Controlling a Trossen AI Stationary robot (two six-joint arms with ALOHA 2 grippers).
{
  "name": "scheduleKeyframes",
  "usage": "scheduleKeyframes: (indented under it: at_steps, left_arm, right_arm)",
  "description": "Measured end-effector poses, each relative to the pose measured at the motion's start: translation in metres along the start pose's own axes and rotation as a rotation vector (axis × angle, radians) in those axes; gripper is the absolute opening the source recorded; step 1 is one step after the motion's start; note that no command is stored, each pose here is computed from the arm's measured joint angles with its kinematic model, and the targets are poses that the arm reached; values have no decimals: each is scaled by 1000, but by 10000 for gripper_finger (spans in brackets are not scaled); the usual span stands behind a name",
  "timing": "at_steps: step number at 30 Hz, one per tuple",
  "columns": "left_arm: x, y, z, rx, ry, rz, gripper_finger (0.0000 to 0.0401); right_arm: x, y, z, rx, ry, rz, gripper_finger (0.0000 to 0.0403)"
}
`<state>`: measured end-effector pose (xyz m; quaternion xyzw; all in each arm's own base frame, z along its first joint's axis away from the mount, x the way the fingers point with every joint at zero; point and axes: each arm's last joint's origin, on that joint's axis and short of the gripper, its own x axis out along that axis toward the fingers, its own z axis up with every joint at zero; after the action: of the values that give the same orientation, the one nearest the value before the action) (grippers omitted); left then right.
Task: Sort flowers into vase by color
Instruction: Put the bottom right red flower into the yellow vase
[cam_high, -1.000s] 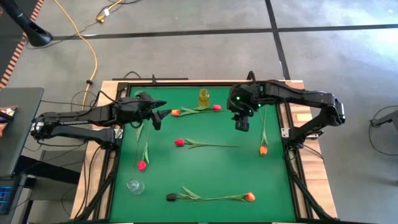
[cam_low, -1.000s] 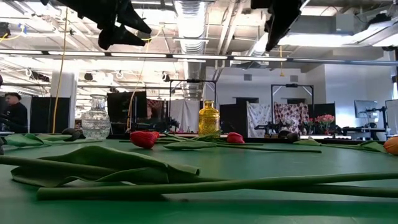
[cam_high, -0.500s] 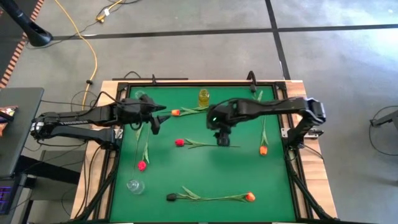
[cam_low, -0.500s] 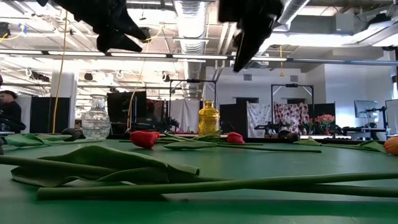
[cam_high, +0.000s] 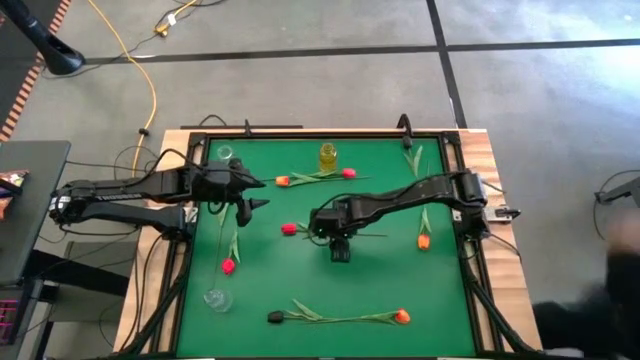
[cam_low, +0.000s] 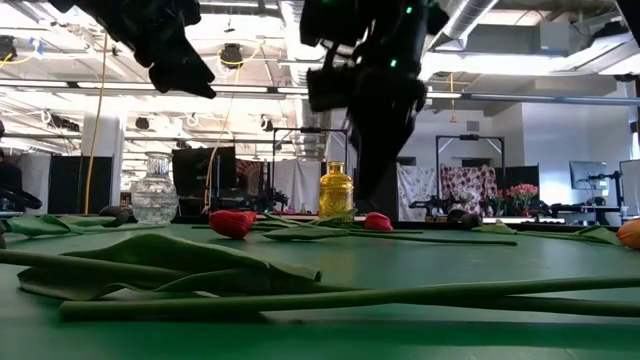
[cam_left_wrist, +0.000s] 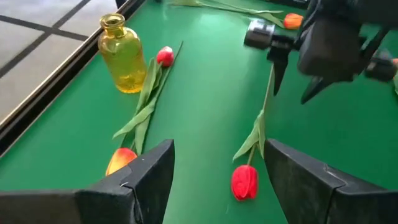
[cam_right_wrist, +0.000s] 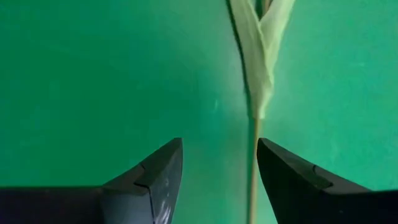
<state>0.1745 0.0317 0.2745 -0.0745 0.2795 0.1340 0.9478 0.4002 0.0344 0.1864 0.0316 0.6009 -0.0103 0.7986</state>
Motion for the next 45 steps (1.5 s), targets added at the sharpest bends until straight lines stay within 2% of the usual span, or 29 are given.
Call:
scheduleKeyframes:
  at_steps: [6, 17, 25, 30, 37, 45]
  left_arm:
    - [0, 0, -1, 16, 9, 1, 236]
    - [0, 1, -1, -5, 10, 19, 236]
    - [0, 1, -1, -65, 12, 20, 236]
    - [0, 1, -2, -100, 18, 22, 236]
    - [0, 1, -6, -116, 58, 30, 236]
    - [0, 2, -6, -110, 58, 58, 236]
  right_arm:
    - [26, -2, 1, 40, 27, -42, 220]
    - [21, -14, 3, 5, 11, -85, 205]
    - [33, -26, 4, -12, 26, -48, 195]
    - [40, -23, 4, -19, 29, -13, 179]
    - [53, -19, -11, 3, 81, -21, 131]
    - [51, -18, -12, 53, 73, -18, 25]
